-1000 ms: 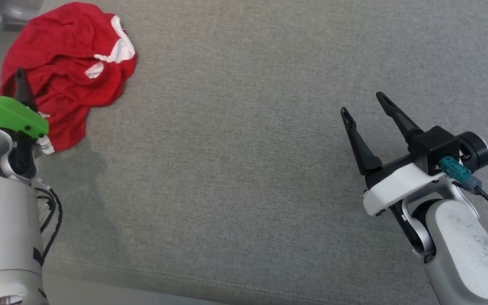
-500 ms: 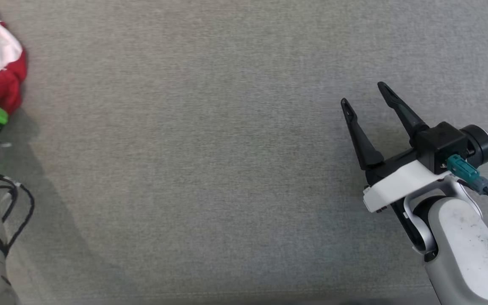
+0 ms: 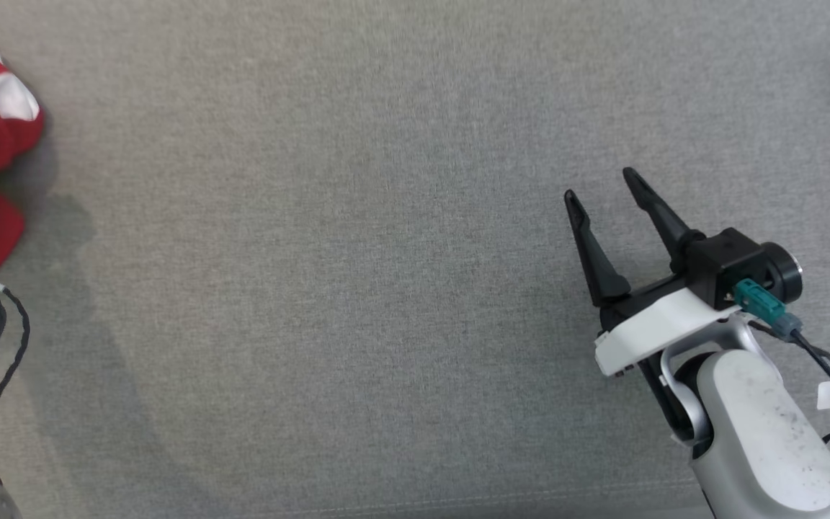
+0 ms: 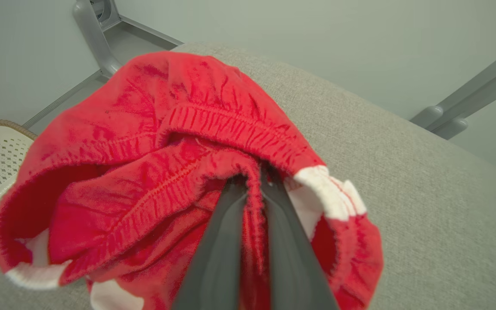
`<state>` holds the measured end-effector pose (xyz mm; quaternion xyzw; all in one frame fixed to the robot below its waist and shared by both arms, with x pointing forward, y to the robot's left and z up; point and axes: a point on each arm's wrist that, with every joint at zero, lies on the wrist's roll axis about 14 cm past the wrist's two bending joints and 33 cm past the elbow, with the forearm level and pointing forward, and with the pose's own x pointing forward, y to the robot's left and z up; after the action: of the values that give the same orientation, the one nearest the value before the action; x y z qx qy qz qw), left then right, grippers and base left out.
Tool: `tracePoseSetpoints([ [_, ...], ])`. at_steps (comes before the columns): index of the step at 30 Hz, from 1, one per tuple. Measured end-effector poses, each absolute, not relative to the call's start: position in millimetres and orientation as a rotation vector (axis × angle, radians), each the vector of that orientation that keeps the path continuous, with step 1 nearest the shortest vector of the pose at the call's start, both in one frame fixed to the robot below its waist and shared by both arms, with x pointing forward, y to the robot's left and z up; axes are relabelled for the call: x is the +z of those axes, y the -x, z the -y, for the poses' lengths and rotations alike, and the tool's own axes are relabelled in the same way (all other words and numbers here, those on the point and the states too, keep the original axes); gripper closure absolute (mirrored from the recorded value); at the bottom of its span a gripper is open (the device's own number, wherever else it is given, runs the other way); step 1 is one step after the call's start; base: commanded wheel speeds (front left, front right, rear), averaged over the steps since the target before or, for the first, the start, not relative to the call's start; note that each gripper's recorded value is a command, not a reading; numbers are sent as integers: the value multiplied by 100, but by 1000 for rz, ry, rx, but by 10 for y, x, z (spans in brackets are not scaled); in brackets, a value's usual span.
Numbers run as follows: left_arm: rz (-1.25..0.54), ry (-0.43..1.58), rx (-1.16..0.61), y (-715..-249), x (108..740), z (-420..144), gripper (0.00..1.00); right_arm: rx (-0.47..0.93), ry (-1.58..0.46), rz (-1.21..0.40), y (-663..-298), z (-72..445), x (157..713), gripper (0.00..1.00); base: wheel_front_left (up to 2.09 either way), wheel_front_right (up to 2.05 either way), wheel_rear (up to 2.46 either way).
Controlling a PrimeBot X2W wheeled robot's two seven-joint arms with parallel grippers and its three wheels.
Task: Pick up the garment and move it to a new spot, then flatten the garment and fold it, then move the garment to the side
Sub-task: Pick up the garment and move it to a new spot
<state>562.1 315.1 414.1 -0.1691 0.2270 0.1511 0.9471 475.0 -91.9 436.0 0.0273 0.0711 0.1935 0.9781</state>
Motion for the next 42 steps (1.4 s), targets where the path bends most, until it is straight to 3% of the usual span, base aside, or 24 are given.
tracePoseSetpoints([
  [9, -147, 260, 66, -5820, 5650, -2623, 100, 356, -96, -60, -4493, 936, 4743, 0, 0, 0, 0],
  [16, 29, 310, -225, -5720, 6528, -1516, 100, 263, -94, -2, -4270, 1240, 4997, 0, 0, 0, 0],
  [22, 56, 354, -502, -5478, 6693, -379, 100, 157, -101, 40, -4065, 1569, 5150, 0, 0, 0, 0],
  [32, -113, 408, -801, -5061, 6054, 837, 100, -3, -85, 25, -3815, 2086, 5093, 0, 0, 0, 0],
  [42, -473, 453, -662, -4848, 4501, 758, 100, -56, -84, -27, -3760, 2224, 4898, 0, 0, 0, 0],
])
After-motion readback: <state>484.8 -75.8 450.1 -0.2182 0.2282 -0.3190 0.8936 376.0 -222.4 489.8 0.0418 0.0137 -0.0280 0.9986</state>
